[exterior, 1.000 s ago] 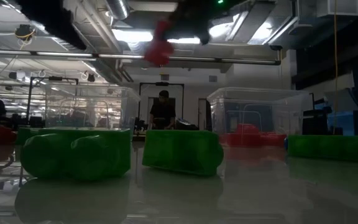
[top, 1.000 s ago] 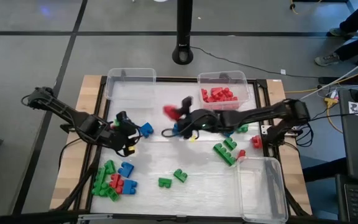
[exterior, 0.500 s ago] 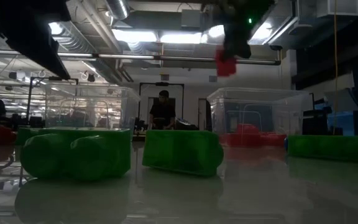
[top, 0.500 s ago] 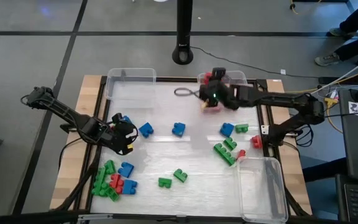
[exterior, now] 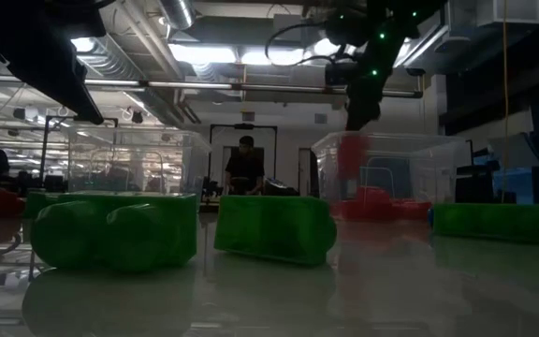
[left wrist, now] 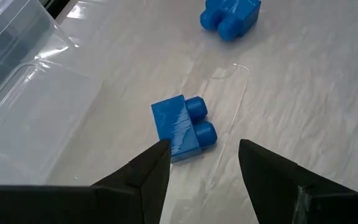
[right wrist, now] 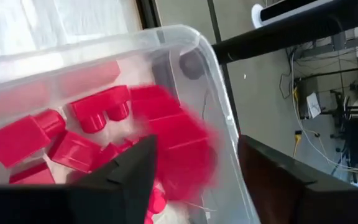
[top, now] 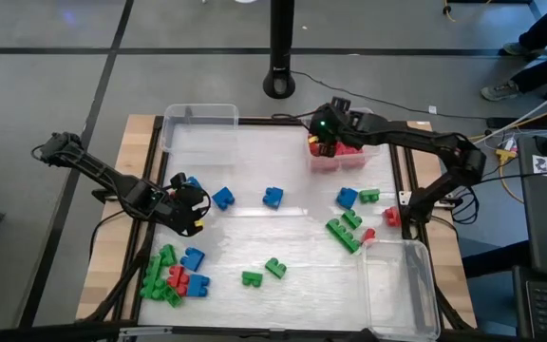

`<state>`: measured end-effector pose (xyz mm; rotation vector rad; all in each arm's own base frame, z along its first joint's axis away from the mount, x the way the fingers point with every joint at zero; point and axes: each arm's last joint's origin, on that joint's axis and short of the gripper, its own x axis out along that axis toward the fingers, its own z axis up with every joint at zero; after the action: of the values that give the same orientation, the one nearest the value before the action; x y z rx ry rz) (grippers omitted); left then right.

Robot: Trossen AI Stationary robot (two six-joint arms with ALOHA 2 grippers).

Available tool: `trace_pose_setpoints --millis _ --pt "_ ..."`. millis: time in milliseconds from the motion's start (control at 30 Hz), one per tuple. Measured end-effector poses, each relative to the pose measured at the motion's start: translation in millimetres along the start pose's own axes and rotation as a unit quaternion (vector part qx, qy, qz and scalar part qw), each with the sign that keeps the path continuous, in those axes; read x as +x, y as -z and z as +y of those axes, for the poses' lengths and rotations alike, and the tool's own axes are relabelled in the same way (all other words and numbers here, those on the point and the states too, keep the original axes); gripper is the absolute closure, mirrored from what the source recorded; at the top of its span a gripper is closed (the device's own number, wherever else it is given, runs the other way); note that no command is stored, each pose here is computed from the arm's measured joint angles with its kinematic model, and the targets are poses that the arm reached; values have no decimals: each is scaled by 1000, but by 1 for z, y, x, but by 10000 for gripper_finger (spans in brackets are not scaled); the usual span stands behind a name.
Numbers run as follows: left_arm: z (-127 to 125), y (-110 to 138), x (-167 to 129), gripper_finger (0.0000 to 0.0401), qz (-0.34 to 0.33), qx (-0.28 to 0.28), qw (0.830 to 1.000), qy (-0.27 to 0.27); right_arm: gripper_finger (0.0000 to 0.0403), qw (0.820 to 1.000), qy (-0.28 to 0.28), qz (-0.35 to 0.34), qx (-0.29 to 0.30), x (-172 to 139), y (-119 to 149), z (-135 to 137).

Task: Sort blocks
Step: Put the red game piece into the top right transparent bin

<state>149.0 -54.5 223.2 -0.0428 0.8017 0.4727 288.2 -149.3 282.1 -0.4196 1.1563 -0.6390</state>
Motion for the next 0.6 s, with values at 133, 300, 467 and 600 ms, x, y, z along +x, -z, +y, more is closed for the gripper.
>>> trace_pose_setpoints --millis 133,300,467,600 --pt "0 0 0 221 0 0 1000 0 125 1000 -7 -1 -2 0 0 1" --pt "1 1 0 221 5 0 1000 -4 87 999 -30 -8 -6 -6 2 2" --pt "10 9 -1 221 53 2 998 -34 78 998 -24 -48 -26 -32 -5 12" --pt "21 15 -4 221 117 -27 990 -69 81 993 -11 -105 -56 -59 -15 27"
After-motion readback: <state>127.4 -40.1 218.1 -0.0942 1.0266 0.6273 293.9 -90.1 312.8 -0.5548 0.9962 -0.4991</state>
